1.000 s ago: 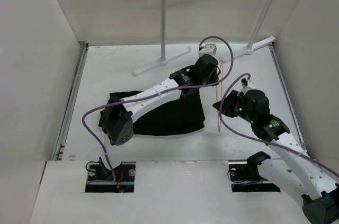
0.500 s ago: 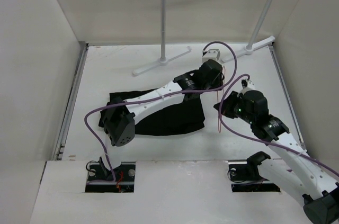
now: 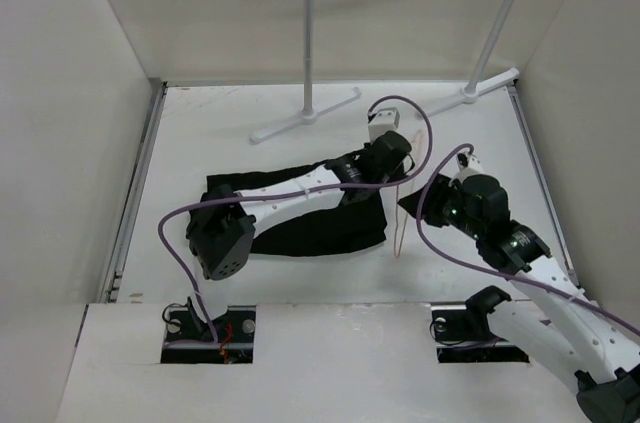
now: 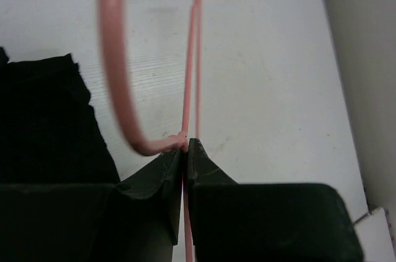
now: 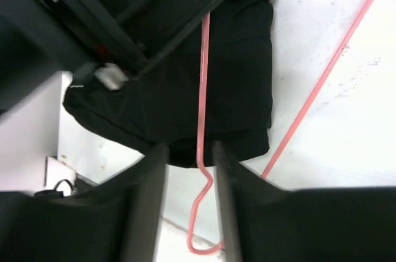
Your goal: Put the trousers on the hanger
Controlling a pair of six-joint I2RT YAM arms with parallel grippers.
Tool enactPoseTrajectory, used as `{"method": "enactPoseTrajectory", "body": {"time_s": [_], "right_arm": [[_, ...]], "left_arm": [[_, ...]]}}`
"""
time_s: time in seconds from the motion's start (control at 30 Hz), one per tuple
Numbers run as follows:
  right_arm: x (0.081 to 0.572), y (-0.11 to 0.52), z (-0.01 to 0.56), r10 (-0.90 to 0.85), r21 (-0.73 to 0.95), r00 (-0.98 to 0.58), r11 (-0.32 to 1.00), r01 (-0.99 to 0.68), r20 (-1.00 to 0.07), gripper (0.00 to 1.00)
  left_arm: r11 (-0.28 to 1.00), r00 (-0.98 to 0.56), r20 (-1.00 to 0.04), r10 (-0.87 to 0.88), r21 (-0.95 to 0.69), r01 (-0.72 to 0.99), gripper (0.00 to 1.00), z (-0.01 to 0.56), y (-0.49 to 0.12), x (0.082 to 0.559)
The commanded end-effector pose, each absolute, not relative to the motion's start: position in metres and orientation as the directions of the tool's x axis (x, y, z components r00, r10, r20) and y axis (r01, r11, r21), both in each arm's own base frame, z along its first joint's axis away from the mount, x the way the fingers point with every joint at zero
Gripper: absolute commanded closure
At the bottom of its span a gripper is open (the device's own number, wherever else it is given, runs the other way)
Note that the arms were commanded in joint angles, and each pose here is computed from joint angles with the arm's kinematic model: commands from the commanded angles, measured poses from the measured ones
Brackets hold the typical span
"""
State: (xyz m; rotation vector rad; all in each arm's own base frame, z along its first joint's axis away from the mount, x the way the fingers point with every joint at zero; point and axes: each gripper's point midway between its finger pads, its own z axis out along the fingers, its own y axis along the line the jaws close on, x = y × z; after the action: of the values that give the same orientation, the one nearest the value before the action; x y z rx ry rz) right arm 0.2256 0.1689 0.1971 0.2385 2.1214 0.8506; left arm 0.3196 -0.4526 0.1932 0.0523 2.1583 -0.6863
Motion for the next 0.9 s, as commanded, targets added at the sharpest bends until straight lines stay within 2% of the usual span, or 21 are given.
{"method": "enactPoseTrajectory", "body": {"time_s": [0.0,0.1,0.17,0.23,0.27,0.33,0.53,0.63,0.7,0.87], "right_arm": [[0.222,0.167,0.224,0.453,0.658,-0.607,0.736,-0.159,-0.653,0.53],[0.223,0.162,0.223,0.457,0.656,-0.604,0.74,-0.15,-0.653,0.52],[0.226,0.161,0.218,0.454,0.65,-0.612,0.748,-0.134,-0.648,0.62],[0.234,0.16,0.21,0.451,0.642,-0.625,0.76,-0.105,-0.637,0.78],[0.238,0.162,0.205,0.447,0.637,-0.635,0.765,-0.094,-0.631,0.82],[0.253,0.166,0.195,0.436,0.624,-0.647,0.777,-0.079,-0.626,0.84],[0.309,0.175,0.168,0.432,0.6,-0.647,0.799,-0.049,-0.628,0.7],[0.33,0.178,0.147,0.434,0.599,-0.669,0.8,-0.021,-0.603,0.54],[0.34,0.18,0.133,0.434,0.599,-0.682,0.801,-0.007,-0.589,0.49],[0.353,0.191,0.113,0.432,0.609,-0.704,0.793,-0.001,-0.563,0.47]], "left_arm": [[0.804,-0.53,-0.747,-0.4,-0.564,0.188,1.0,0.238,-0.429,0.33],[0.785,-0.492,-0.733,-0.47,-0.602,0.147,1.0,0.234,-0.423,0.329],[0.761,-0.461,-0.717,-0.524,-0.637,0.126,1.0,0.235,-0.42,0.328],[0.735,-0.437,-0.696,-0.569,-0.669,0.108,1.0,0.238,-0.419,0.329],[0.727,-0.431,-0.687,-0.585,-0.68,0.098,1.0,0.237,-0.418,0.328],[0.716,-0.427,-0.673,-0.604,-0.693,0.081,1.0,0.231,-0.417,0.328],[0.705,-0.429,-0.648,-0.629,-0.708,0.034,1.0,0.194,-0.41,0.331],[0.701,-0.43,-0.636,-0.64,-0.713,0.011,1.0,0.181,-0.406,0.334],[0.71,-0.43,-0.639,-0.638,-0.705,-0.005,1.0,0.17,-0.402,0.336],[0.732,-0.432,-0.641,-0.634,-0.678,-0.068,1.0,0.138,-0.384,0.343]]}}
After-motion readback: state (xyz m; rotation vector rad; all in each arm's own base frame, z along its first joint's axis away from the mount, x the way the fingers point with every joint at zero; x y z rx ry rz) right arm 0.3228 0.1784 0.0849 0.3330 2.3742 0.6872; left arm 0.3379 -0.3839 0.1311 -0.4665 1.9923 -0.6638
